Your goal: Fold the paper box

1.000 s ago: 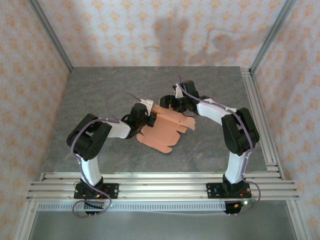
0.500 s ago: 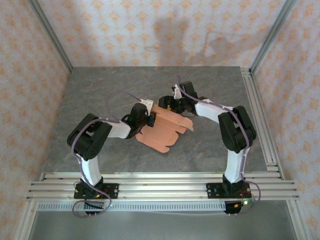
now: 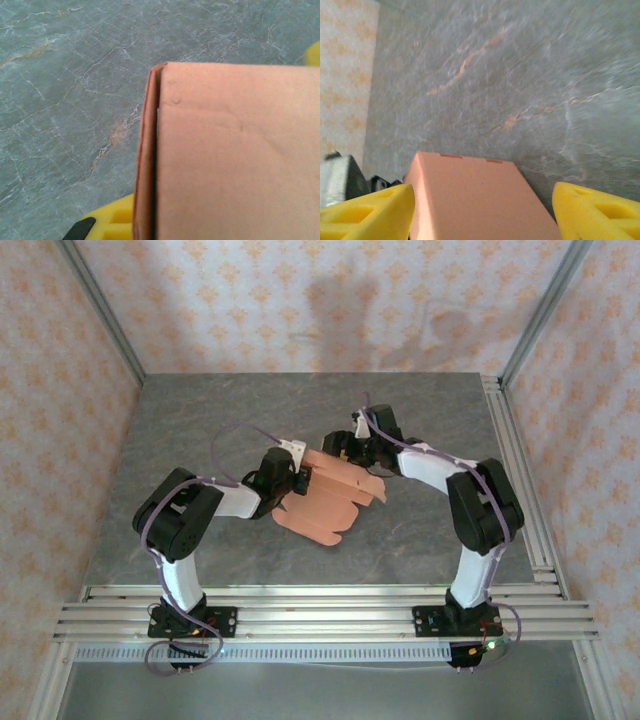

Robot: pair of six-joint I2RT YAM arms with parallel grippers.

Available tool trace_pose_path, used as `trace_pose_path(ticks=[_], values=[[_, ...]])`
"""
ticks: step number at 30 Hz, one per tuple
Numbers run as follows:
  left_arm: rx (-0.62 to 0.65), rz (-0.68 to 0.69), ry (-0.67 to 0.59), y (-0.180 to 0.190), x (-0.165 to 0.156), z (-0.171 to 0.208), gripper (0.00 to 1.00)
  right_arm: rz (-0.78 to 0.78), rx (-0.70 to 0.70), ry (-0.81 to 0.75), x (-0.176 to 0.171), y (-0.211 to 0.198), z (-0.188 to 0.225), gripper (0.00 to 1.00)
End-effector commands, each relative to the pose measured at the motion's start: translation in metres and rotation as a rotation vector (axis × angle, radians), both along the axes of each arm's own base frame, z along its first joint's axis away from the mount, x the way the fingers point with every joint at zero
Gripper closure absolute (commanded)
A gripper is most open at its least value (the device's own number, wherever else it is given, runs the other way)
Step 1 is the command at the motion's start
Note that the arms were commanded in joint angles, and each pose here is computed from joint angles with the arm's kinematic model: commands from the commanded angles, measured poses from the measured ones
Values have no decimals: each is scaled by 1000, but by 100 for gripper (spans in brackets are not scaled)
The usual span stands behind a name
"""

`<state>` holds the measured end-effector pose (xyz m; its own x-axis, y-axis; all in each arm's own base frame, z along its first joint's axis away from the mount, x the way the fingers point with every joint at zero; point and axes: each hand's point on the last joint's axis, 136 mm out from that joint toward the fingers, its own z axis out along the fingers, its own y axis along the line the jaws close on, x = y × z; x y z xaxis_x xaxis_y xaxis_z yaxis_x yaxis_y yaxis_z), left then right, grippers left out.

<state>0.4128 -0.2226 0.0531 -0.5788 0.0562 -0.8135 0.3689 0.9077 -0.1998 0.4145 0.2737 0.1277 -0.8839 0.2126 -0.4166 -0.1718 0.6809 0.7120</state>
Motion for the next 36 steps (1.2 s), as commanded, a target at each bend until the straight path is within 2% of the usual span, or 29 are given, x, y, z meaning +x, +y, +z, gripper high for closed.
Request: trace_pose_path(ticks=[1, 6, 10, 17, 22, 36], values=[[-14, -48, -39, -2, -4, 20, 100, -143, 28, -114, 24, -36, 42, 27], [-108, -130, -48, -14, -9, 41, 100, -168, 50, -87, 29, -60, 36, 29], [-171, -197, -50, -26, -14, 60, 100, -26, 31, -39, 17, -48, 20, 33], [-244, -229, -81, -33, -16, 85, 100, 202, 156, 57, -17, -8, 9, 38], [-280, -187, -77, -32, -8, 93, 100, 291, 221, 64, -36, 12, 12, 42], [-301, -42, -70, -17, 13, 90, 100, 387, 233, 20, -61, 43, 17, 45]])
